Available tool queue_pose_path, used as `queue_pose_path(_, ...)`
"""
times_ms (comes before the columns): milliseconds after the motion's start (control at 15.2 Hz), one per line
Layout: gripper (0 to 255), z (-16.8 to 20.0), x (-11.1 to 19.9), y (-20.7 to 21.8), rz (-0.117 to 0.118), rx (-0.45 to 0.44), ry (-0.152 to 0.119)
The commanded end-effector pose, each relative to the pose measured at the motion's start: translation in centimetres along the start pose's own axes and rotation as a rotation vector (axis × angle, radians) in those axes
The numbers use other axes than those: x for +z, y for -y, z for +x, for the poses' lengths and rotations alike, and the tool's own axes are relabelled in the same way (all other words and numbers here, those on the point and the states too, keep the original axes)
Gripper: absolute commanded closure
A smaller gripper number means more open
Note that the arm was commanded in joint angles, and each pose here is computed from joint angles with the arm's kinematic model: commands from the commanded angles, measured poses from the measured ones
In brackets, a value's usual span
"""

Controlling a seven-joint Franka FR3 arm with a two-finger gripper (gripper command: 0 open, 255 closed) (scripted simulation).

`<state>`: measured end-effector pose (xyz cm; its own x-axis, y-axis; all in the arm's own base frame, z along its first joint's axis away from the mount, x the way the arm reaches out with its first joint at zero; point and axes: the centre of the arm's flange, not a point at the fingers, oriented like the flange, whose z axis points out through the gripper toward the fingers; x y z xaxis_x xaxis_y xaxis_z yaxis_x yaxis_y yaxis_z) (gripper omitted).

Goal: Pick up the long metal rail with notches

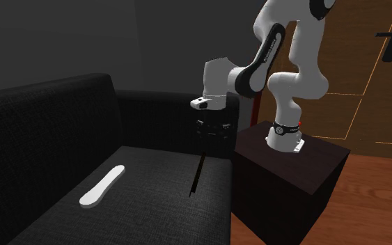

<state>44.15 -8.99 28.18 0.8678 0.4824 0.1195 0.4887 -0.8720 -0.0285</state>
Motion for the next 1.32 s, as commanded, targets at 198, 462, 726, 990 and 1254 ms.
queue_pose_path(198,0,1.4,5.8,-2.9,-0.003,-0.115,-0.002)
queue_pose_path(462,0,2.7,9.7,-4.8,-0.004,-0.192,-0.003)
queue_pose_path(726,0,2.5,11.8,-4.9,-0.004,-0.192,-0.003)
queue_pose_path(990,0,2.3,13.7,-5.0,-0.004,-0.192,-0.003)
queue_pose_path(1254,255,2.3,13.7,-4.8,-0.004,-0.192,-0.003)
